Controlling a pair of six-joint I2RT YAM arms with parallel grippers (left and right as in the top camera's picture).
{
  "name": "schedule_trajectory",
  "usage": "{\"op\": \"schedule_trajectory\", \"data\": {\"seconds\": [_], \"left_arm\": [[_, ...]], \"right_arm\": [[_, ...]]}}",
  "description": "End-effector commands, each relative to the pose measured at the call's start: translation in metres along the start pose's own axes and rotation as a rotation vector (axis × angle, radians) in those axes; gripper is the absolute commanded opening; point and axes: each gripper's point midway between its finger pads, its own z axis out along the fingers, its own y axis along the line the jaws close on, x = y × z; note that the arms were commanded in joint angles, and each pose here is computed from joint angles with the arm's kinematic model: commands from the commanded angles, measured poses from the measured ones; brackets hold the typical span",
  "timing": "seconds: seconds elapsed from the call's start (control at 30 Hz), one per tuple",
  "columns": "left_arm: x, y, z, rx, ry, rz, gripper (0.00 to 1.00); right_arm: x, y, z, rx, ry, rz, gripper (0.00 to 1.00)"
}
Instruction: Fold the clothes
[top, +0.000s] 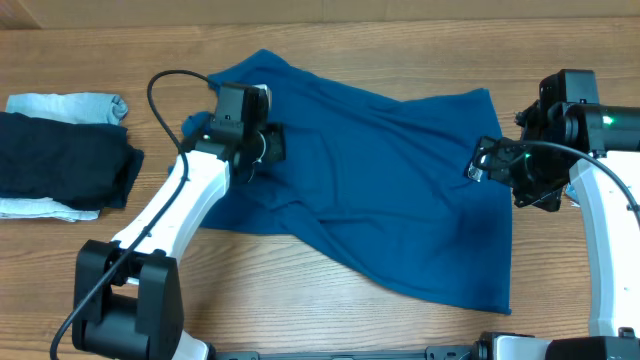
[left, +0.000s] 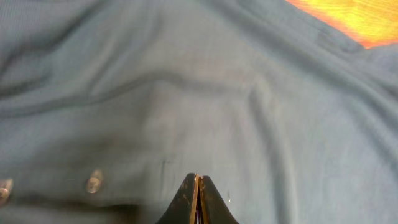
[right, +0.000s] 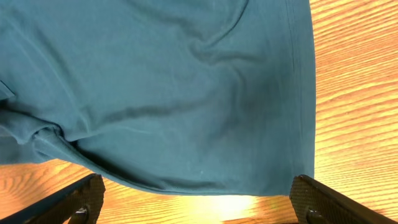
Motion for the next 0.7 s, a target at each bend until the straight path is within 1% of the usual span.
{"op": "schedule_trajectory", "data": {"seconds": [0.0,0.03,0.07,0.13,0.17,0.2,0.23,0.27,0.33,0.4,0.43,0.47,0.5,0.53,0.67], "left_arm": [[0.016,0.004,-0.017,-0.016,0.108,0.028,0.04],[0.040,0.006,-0.018,-0.027,0.197,0.022,0.05],[0.060,0.007,-0.018,-0.043,0.262,0.020,0.08],[0.088,0.007,-0.013,-0.055,0.330,0.030,0.21],[0.099,0.008,-0.008,-0.057,0.345,0.034,0.28],[0.110,0.009,-0.001,-0.054,0.351,0.044,0.39],[0.114,0.011,0.005,-0.052,0.345,0.047,0.44],[0.117,0.013,0.008,-0.051,0.341,0.048,0.48],[0.121,0.017,0.012,-0.062,0.333,0.053,0.49],[0.125,0.023,0.015,-0.080,0.332,0.056,0.47],[0.126,0.023,0.015,-0.080,0.330,0.056,0.38],[0.126,0.023,0.016,-0.078,0.329,0.056,0.22],[0.125,0.023,0.016,-0.077,0.327,0.056,0.10],[0.124,0.022,0.016,-0.076,0.322,0.057,0.04],[0.103,0.019,0.012,-0.078,0.277,0.088,0.04]], "right_arm": [[0.000,0.001,-0.002,-0.001,-0.009,-0.009,1.00],[-0.001,0.001,-0.002,-0.002,-0.012,-0.009,1.00],[-0.002,0.002,-0.002,-0.003,-0.017,-0.010,1.00],[-0.004,0.002,-0.002,-0.005,-0.023,-0.011,1.00],[-0.004,0.002,-0.002,-0.005,-0.022,-0.012,1.00],[-0.004,0.002,-0.002,-0.005,-0.022,-0.011,1.00],[-0.004,0.002,-0.002,-0.005,-0.022,-0.012,1.00],[-0.004,0.002,-0.002,-0.005,-0.022,-0.012,1.00],[-0.004,0.002,-0.002,-0.005,-0.022,-0.011,1.00],[-0.004,0.002,-0.002,-0.005,-0.022,-0.012,1.00],[-0.004,0.002,-0.002,-0.005,-0.022,-0.012,1.00],[-0.004,0.002,-0.002,-0.005,-0.022,-0.012,1.00],[-0.004,0.002,-0.002,-0.005,-0.022,-0.011,1.00],[-0.004,0.002,-0.002,-0.005,-0.022,-0.011,1.00],[-0.004,0.002,-0.002,-0.005,-0.022,-0.012,1.00]]}}
